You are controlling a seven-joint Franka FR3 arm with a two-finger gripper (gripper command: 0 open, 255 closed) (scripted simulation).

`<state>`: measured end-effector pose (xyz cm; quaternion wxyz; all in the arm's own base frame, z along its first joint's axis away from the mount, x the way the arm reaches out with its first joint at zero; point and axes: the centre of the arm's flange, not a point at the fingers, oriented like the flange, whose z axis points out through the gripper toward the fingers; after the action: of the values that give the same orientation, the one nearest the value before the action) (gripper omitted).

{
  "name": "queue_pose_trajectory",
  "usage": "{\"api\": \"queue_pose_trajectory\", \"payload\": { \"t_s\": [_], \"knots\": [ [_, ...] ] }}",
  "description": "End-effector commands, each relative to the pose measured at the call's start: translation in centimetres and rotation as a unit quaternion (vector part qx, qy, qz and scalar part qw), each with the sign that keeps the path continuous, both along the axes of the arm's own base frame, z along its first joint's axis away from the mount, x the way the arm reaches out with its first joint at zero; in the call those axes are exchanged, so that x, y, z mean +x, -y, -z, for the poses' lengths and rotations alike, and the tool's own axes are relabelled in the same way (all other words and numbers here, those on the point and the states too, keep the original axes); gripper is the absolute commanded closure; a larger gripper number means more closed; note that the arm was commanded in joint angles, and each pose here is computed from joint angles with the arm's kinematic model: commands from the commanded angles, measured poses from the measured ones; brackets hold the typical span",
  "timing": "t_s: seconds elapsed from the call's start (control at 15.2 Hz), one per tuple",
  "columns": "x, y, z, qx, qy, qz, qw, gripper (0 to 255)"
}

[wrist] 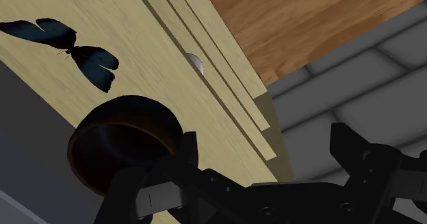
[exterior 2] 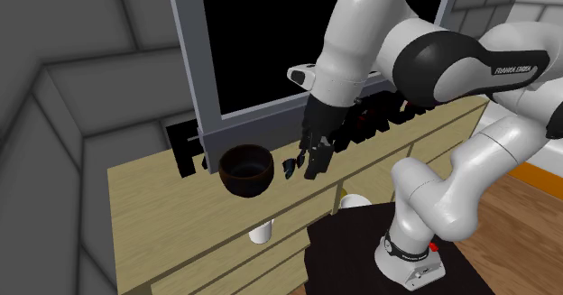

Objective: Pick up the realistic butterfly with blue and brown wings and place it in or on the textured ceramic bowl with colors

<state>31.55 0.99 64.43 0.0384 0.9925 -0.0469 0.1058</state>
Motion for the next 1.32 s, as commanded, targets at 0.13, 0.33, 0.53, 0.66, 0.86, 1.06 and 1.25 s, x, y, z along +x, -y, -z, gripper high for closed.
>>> {"api": "queue_pose_trajectory", "payload": {
  "t_s": [0.13,0.33,0.53,0.66,0.86,1.06,1.25],
  "knots": [
    [-0.6,2.2,1.4,0.001,-0.011,-0.033,0.9994,0],
    [-1.3,5.6,3.5,0.002,-0.027,-0.082,0.9963,0],
    [-1.8,9.1,5.7,0.004,-0.043,-0.131,0.9905,0],
    [-1.9,11.4,7.1,0.005,-0.054,-0.163,0.9851,0],
    [-1.9,14.9,9.2,0.006,-0.070,-0.211,0.9749,0],
    [-1.6,18.3,11.3,0.007,-0.086,-0.259,0.9620,0],
    [-1.1,21.7,13.5,0.009,-0.102,-0.306,0.9466,0]
  ]
}}
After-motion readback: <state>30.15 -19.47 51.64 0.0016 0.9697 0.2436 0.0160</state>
